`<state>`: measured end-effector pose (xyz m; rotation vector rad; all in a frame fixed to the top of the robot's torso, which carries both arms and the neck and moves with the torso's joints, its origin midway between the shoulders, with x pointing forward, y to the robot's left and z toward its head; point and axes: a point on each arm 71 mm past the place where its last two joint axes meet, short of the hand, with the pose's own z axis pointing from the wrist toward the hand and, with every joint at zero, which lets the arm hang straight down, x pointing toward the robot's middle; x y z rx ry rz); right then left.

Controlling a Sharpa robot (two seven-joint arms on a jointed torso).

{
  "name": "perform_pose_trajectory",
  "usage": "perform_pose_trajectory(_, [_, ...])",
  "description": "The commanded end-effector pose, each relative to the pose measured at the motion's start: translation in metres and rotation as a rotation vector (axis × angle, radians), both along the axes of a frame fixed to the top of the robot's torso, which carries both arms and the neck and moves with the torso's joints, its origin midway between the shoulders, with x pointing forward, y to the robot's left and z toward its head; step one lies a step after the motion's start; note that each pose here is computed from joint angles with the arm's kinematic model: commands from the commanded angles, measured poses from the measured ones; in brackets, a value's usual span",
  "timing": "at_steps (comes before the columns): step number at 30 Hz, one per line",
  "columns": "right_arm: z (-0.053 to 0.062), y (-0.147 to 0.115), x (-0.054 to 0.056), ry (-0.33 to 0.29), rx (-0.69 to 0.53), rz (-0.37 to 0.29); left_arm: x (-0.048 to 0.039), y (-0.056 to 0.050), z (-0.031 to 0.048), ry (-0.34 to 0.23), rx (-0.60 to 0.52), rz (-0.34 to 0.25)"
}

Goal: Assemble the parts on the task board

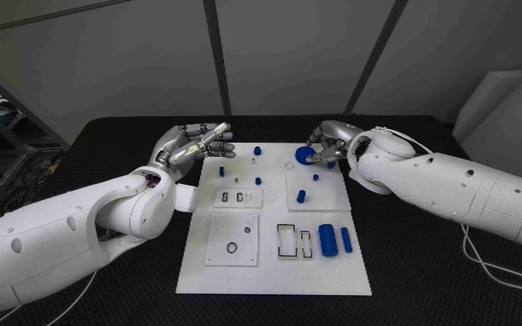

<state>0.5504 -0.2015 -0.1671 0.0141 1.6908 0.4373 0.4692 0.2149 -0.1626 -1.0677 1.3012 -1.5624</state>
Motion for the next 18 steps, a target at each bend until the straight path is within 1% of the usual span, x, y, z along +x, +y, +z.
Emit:
perform_pose_trajectory(1, [-0.0008,0.0019,0.0005,0.013,-0.021,0.011,0.0001,-0.0016,0.0014,-0.007,-0.002,-0.016])
perform_pose_trajectory(10, [-0.0024,0.0045,0.001,0.028,-0.028,0.026,0.0006,-0.0012,0.001,-0.005,-0.001,-0.017])
perform_pose_trajectory(18, [-0.0038,0.0034,0.0015,0.041,-0.037,0.025,0.0007,-0.001,0.0008,-0.003,0.0,-0.017])
